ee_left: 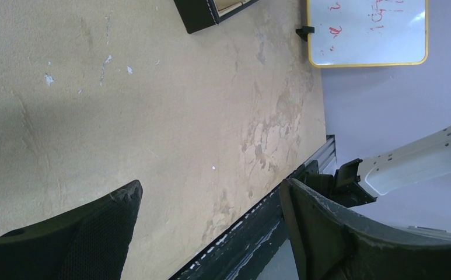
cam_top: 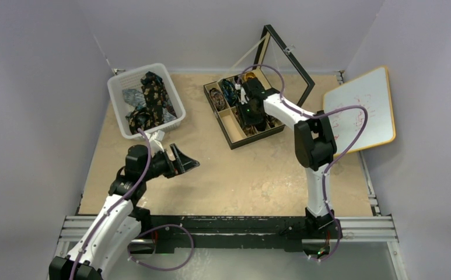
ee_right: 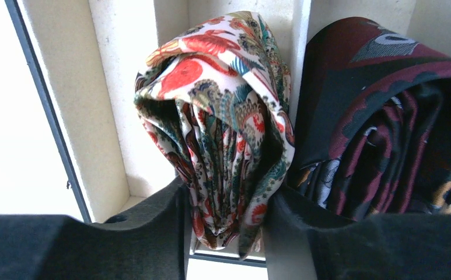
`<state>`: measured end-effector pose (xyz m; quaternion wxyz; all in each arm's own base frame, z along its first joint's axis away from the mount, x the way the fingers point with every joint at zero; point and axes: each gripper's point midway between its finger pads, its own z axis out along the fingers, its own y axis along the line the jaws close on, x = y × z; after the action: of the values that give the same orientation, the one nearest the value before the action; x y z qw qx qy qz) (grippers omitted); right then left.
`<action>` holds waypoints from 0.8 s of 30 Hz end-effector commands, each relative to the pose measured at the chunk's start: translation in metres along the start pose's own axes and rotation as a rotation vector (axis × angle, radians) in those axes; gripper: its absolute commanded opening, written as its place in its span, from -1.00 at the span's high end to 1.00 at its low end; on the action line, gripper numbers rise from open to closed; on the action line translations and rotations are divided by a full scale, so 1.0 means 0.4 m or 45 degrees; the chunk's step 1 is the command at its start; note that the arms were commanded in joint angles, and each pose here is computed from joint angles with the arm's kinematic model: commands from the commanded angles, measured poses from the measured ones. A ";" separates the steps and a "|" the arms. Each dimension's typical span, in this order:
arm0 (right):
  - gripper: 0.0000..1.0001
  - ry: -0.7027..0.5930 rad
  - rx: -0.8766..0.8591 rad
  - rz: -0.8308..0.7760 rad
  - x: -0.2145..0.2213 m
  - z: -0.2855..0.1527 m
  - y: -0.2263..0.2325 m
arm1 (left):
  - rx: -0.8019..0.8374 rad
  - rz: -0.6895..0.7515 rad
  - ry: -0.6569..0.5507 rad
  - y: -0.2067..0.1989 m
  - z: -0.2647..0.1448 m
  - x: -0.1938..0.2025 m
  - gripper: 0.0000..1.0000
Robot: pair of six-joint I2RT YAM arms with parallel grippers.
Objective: Roll the ties
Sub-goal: Place the tie in the storage box.
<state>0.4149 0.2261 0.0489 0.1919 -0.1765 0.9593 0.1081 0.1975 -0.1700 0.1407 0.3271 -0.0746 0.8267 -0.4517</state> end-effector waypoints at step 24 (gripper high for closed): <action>0.66 -0.093 0.028 0.003 -0.063 -0.064 -0.006 | 0.097 0.068 -0.019 -0.058 0.001 -0.035 -0.72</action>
<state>0.4231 0.2269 0.0836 0.2203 -0.1734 0.9536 0.1096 0.1990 -0.1738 0.1409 0.3209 -0.0676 0.8252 -0.4600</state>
